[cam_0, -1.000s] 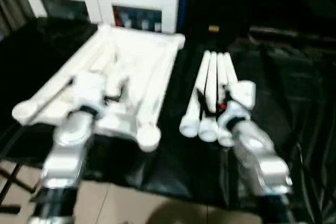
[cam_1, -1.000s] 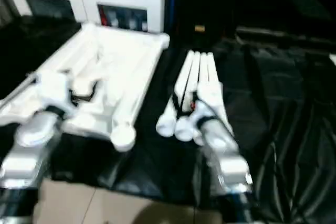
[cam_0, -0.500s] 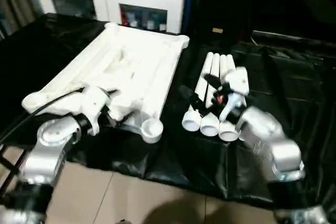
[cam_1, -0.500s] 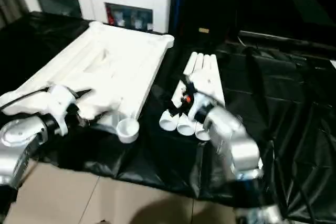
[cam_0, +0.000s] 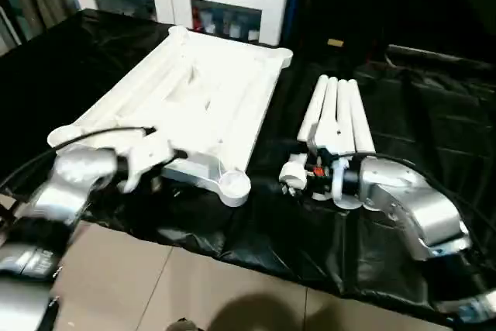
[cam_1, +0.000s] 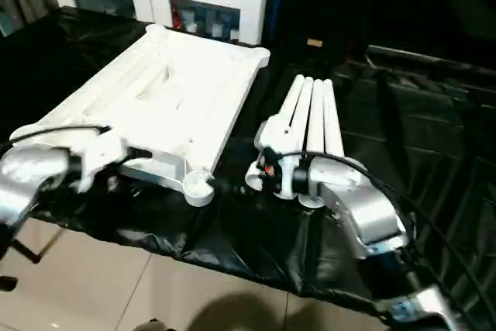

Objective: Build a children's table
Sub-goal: Move to table, then move table base

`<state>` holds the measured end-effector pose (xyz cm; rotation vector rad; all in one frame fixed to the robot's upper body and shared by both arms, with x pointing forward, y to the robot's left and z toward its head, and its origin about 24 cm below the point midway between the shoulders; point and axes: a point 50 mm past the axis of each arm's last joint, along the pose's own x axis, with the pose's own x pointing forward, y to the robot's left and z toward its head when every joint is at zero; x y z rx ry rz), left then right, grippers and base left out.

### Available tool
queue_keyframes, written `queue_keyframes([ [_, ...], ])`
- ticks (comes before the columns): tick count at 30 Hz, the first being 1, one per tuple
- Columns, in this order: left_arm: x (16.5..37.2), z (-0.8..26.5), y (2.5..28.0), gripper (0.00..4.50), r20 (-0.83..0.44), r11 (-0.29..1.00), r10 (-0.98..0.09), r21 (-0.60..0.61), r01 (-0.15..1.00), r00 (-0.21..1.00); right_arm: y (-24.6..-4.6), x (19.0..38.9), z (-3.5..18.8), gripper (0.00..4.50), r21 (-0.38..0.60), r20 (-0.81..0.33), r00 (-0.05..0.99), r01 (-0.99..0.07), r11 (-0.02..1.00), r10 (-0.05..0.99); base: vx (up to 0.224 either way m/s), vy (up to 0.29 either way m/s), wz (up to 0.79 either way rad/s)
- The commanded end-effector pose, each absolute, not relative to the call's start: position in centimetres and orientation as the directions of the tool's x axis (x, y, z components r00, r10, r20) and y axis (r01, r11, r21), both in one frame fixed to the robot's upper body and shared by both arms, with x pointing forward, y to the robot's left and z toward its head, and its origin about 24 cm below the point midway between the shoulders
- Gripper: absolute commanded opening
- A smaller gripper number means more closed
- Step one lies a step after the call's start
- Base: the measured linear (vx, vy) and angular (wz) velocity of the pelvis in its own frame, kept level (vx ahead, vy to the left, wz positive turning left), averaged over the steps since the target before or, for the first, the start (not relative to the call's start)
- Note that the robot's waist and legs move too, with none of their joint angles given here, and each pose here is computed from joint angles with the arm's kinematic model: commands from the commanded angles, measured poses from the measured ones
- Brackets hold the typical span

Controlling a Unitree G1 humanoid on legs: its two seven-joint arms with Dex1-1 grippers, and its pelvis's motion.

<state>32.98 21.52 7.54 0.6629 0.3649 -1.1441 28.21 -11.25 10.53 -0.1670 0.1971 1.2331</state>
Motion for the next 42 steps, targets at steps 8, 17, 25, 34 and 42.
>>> queue_keyframes([
  [8, 33.9, 7.1, 21.0, 2.45, -0.657, 0.205, -0.67, 0.283, 0.937, 0.345, -10.4, 27.2, 10.0, 4.5, -0.008, -0.277, 0.267, -0.961, 0.276, 0.923, 0.0, 0.0, 0.0],
  [17, 34.4, 6.8, 20.7, 1.64, -0.679, 0.191, -0.652, 0.284, 0.94, 0.338, -10.5, 27.0, 9.9, 4.5, -0.016, -0.3, 0.265, -0.962, 0.272, 0.916, 0.0, 0.0, 0.0],
  [25, 34.3, 6.8, 20.4, 1.24, -0.71, 0.142, -0.656, 0.217, 0.966, 0.256, -10.5, 27.1, 9.7, 4.5, -0.028, -0.315, 0.271, -0.961, 0.277, 0.909, 0.0, 0.0, 0.0],
  [34, 34.0, 6.8, 18.6, 0.65, -0.661, 0.12, -0.726, 0.145, 0.982, 0.187, -10.7, 27.4, 9.8, 4.5, -0.044, -0.317, 0.287, -0.956, 0.289, 0.904, 0.0, 0.0, 0.0],
  [42, 33.4, 5.7, 18.8, 0.09, -0.669, 0.2, -0.7, 0.15, 0.968, 0.248, -10.5, 27.5, 9.8, 4.5, -0.05, -0.31, 0.296, -0.954, 0.296, 0.903, 0.0, 0.0, 0.0],
])
